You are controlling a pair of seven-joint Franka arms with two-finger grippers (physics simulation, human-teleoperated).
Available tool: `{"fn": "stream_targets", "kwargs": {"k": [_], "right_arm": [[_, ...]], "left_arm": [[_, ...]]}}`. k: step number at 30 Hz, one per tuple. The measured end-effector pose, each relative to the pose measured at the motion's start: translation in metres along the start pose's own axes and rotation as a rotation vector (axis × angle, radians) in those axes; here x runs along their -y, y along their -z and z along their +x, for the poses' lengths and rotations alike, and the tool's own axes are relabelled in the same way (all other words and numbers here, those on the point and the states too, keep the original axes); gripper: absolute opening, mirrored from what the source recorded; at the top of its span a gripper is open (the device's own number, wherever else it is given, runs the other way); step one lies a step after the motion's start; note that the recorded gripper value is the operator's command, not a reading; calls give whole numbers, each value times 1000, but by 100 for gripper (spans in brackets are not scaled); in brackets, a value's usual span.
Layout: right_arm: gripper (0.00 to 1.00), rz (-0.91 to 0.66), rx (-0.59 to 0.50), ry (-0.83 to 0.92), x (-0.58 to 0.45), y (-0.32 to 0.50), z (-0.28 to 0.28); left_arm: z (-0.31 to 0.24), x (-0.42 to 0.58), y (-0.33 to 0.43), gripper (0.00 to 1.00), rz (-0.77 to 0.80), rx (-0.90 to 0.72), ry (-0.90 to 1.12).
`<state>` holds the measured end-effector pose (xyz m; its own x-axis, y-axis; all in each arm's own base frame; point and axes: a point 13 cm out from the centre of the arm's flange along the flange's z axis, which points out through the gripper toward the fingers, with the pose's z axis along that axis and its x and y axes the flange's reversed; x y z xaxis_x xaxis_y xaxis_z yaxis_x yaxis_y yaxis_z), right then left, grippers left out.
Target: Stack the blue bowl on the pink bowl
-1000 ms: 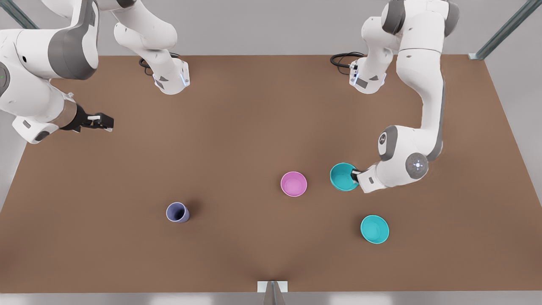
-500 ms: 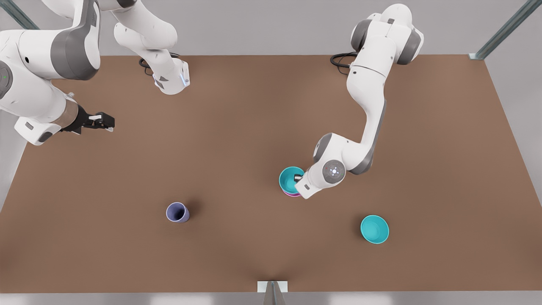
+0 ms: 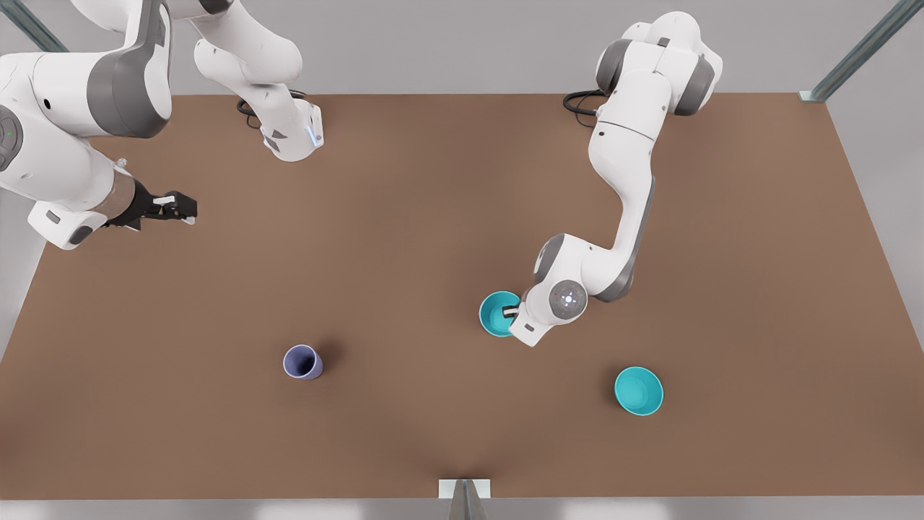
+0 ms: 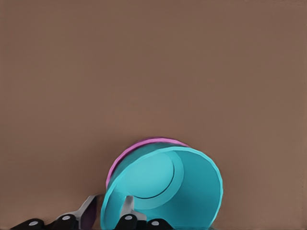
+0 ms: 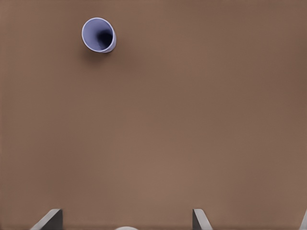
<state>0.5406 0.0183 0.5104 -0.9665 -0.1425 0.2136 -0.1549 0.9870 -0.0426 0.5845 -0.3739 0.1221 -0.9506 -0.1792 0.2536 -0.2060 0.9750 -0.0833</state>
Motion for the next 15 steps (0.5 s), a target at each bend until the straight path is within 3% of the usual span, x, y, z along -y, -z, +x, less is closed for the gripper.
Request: {"fn": "stream_targets", "kwargs": {"k": [3,9,12,15], "right_arm": [[100,-2,-5,4,0,-2,-1],[100,-4,-4,8,0,-2,-2],[100,-4,-3,10,0,-2,-2],[100,-4,-3,11,0,-2,-2]], "left_arm": [[13,9,45,100,29,-2,-5],[-8,-117,328,100,9,189,80],[22,-195,362,100,-60,154,62],[37,-211,361,100,-119,118,-5]]}}
